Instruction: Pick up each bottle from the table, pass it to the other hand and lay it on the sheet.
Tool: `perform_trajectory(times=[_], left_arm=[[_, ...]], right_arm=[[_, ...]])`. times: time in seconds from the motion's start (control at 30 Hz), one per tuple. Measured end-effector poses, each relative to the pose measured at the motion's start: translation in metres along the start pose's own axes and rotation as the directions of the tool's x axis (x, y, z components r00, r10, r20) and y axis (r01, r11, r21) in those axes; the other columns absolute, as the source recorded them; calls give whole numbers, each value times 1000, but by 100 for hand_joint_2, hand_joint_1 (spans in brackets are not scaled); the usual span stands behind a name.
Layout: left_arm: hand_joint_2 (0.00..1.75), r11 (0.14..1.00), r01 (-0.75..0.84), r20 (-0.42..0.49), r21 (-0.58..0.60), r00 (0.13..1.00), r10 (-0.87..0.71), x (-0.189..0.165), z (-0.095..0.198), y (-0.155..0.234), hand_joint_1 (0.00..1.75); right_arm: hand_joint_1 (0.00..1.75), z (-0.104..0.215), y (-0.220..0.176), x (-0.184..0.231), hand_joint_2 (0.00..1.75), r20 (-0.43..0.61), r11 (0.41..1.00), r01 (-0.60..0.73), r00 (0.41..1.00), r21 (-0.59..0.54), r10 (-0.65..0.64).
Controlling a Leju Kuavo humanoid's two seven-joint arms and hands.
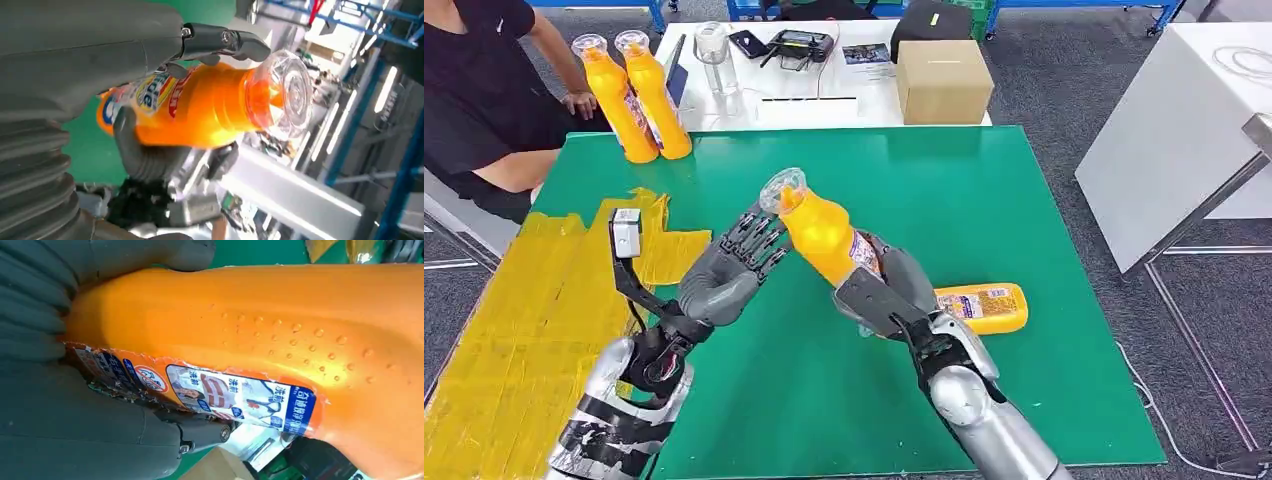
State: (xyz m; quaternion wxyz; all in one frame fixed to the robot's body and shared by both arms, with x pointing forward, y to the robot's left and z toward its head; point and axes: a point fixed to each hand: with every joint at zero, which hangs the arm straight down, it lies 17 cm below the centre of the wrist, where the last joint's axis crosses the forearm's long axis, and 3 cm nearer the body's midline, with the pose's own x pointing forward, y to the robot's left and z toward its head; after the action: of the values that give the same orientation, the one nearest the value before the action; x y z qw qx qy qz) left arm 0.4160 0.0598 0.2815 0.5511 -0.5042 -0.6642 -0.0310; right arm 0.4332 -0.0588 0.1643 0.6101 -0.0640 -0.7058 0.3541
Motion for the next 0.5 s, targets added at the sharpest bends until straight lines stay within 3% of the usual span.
perform_trajectory(times=[0.5], left_arm=[[175, 984, 170, 24, 49, 985, -171, 5, -16, 8, 0]], right_arm=[[175, -2, 41, 28, 175, 51, 995, -32, 998, 90, 28]])
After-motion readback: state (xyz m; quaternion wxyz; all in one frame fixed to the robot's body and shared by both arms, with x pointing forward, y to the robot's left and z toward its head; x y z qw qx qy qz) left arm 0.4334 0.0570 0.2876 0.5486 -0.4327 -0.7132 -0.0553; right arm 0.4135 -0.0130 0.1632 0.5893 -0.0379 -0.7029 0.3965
